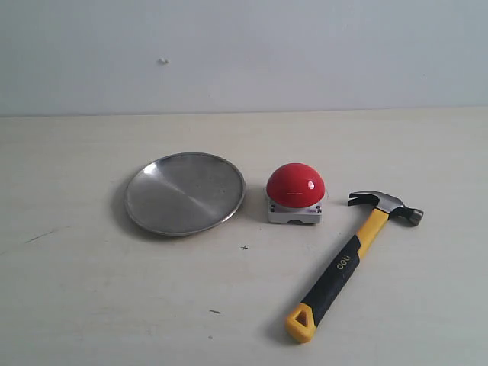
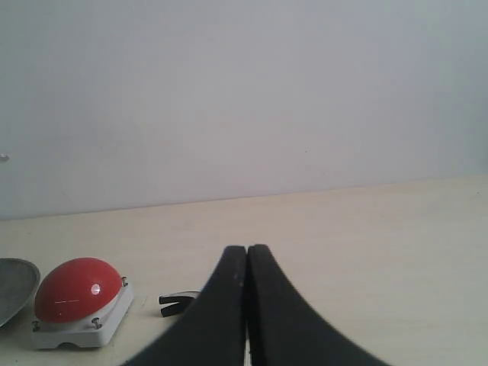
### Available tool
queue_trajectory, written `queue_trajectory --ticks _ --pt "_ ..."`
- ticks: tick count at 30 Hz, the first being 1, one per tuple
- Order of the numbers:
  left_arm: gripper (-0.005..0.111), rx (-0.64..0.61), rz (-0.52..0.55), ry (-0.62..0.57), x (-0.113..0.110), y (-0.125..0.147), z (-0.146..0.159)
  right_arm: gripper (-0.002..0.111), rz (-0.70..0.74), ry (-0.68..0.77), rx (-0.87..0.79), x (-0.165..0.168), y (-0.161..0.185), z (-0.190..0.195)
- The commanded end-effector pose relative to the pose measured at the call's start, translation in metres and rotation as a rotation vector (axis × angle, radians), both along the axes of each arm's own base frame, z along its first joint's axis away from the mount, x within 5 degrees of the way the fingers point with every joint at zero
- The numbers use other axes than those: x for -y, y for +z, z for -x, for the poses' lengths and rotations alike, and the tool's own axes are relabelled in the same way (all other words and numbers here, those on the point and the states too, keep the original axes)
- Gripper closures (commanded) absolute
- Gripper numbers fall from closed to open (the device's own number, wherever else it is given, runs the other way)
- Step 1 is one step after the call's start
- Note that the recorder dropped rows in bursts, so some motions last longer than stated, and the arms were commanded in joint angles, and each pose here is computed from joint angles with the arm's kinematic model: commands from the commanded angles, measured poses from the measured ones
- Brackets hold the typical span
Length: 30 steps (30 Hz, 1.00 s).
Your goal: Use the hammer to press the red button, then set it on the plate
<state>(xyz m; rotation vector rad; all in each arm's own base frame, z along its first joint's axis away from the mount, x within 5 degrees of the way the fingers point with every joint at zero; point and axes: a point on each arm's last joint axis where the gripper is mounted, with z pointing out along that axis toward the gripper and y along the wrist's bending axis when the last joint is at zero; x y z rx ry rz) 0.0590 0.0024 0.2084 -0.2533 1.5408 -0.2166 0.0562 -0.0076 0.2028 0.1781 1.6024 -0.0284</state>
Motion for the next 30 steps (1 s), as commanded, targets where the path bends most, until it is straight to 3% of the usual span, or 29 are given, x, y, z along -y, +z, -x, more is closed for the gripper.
queue_trajectory --ticks 1,8,9,12,14,22,30 --pt "0.107 0.006 0.0 0.0 0.0001 -0.0005 0.0005 0.108 -0.001 -0.008 0.003 0.0004 -0.0011 0.0004" --pt "0.107 0.006 0.0 0.0 0.0001 -0.0005 0.0005 0.108 -0.045 -0.006 0.016 0.0001 -0.0005 0.0003" --pt "0.107 0.006 0.0 0.0 0.0001 -0.0005 0.0005 0.108 -0.132 -0.003 0.032 -0.0004 0.0 0.0002" --pt "0.107 0.006 0.0 0.0 0.0001 -0.0005 0.0005 0.108 -0.668 0.012 0.115 -0.0029 0.0022 -0.0001" --pt "0.107 0.006 0.0 0.0 0.0001 -0.0005 0.0005 0.108 -0.823 0.019 0.147 -0.0032 0.0038 -0.0001" --pt "0.107 0.006 0.0 0.0 0.0001 -0.0005 0.0005 0.108 -0.783 0.023 0.037 -0.007 -0.0047 -0.0001" --pt "0.107 0.006 0.0 0.0 0.0001 -0.0005 0.0005 0.108 -0.783 0.023 0.031 -0.0072 -0.0052 -0.0001"
